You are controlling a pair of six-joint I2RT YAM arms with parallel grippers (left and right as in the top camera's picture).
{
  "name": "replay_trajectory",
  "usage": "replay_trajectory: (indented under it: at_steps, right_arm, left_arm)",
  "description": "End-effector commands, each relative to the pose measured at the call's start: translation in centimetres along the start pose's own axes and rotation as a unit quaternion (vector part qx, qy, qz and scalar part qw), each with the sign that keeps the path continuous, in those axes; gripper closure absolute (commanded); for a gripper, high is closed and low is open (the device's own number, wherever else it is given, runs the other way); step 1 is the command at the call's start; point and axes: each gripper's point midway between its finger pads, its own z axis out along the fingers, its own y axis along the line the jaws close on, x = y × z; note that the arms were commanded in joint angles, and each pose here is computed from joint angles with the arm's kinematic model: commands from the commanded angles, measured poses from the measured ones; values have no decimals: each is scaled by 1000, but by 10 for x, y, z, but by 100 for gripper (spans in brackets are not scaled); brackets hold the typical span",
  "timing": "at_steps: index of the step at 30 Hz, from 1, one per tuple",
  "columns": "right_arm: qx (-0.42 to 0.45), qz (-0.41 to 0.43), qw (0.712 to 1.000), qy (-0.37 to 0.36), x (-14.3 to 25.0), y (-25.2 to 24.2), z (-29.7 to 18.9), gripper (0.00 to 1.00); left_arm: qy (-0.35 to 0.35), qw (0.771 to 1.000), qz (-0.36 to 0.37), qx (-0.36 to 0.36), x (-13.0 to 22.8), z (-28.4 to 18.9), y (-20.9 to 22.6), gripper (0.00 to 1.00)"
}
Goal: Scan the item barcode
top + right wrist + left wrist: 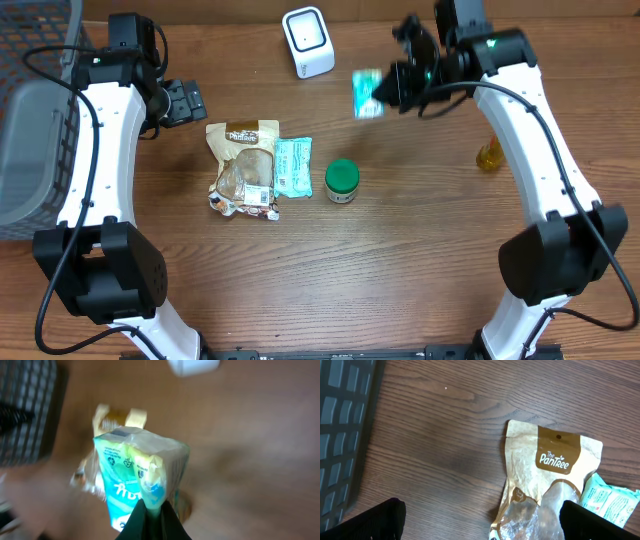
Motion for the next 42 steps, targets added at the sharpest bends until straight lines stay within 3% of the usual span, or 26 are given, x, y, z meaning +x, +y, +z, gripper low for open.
replay_trajectory:
  at_steps: [1,6,8,15,21,29,33,42]
  right_arm:
    - [135,-77,983,-99,-46,4,-43,97]
    - [227,-201,935,-183,-97,22,-34,96]
    - [252,-215,919,-214,-114,30,-19,96]
    - [317,-309,871,-212,-132,34,41,96]
    - [373,-397,809,-221,-153,24,103,96]
    - [385,-432,782,-232,-157,8,158,96]
    - [400,-500,742,-199,-153,4,174,96]
    - [383,-513,741,-205,-153,12,180,96]
  left_arm:
    - [-9,1000,10,4,-4,-6,-2,0]
    - [-9,1000,10,4,-4,-6,-2,0]
    - [-9,1000,10,4,-5,-6,-2,1]
    - [-9,1000,10,4,-4,-6,-2,1]
    - [-9,1000,10,4,-4,-6,-2,0]
    - [-9,1000,10,4,-4,-6,-2,0]
    - [-9,1000,10,4,-4,-6,-2,0]
    - [-9,1000,10,4,-4,-6,-2,1]
